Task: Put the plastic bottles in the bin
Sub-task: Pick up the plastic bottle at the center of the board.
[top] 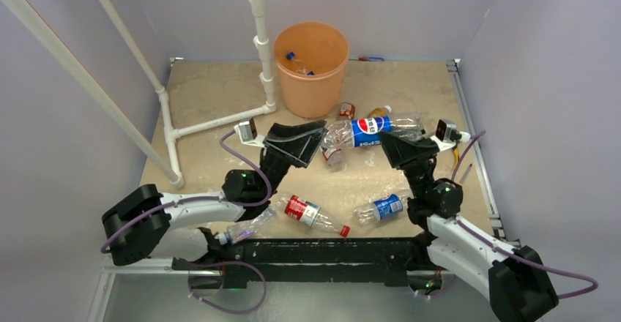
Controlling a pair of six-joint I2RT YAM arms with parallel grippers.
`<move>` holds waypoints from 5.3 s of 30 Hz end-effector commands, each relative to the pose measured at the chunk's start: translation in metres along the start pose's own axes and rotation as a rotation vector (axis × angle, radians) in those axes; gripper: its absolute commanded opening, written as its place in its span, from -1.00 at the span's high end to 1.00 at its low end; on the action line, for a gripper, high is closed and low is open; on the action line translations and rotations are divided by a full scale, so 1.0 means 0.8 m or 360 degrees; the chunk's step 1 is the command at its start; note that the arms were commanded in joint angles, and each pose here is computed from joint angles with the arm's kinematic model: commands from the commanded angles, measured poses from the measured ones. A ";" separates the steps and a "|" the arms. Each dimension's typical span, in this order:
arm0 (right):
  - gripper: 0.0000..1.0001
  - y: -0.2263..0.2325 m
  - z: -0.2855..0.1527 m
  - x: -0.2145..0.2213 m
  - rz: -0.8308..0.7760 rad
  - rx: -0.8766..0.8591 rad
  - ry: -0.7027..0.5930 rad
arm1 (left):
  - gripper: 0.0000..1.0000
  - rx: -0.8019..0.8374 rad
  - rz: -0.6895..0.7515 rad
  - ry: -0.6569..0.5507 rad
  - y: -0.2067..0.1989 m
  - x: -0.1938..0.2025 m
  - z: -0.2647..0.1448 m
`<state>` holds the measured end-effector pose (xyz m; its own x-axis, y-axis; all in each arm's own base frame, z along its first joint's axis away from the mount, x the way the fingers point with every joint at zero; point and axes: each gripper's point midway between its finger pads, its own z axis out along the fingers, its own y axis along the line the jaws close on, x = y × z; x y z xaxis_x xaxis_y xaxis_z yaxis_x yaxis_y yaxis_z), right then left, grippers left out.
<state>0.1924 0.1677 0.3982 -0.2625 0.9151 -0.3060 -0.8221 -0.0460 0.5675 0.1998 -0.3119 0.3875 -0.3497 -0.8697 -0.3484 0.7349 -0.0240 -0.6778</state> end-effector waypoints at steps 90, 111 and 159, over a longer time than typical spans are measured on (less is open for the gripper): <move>-0.96 0.020 -0.001 -0.041 -0.1236 0.0587 0.0568 | 1.00 -0.1014 0.1811 0.0981 0.050 -0.045 0.158; -0.98 0.045 0.041 0.039 -0.1393 0.0155 0.1118 | 1.00 -0.0648 0.1158 0.1549 -0.064 -0.017 0.060; 0.21 0.041 0.107 0.096 -0.1186 0.0201 0.0820 | -0.91 -0.0271 0.0953 0.0165 -0.175 -0.174 0.082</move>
<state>0.1889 0.2859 0.4112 0.0715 0.1893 -0.9793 -0.8329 0.5515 0.0458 0.1882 -0.2936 0.4915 -0.1907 -0.3232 -0.9269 0.7588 0.5506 -0.3481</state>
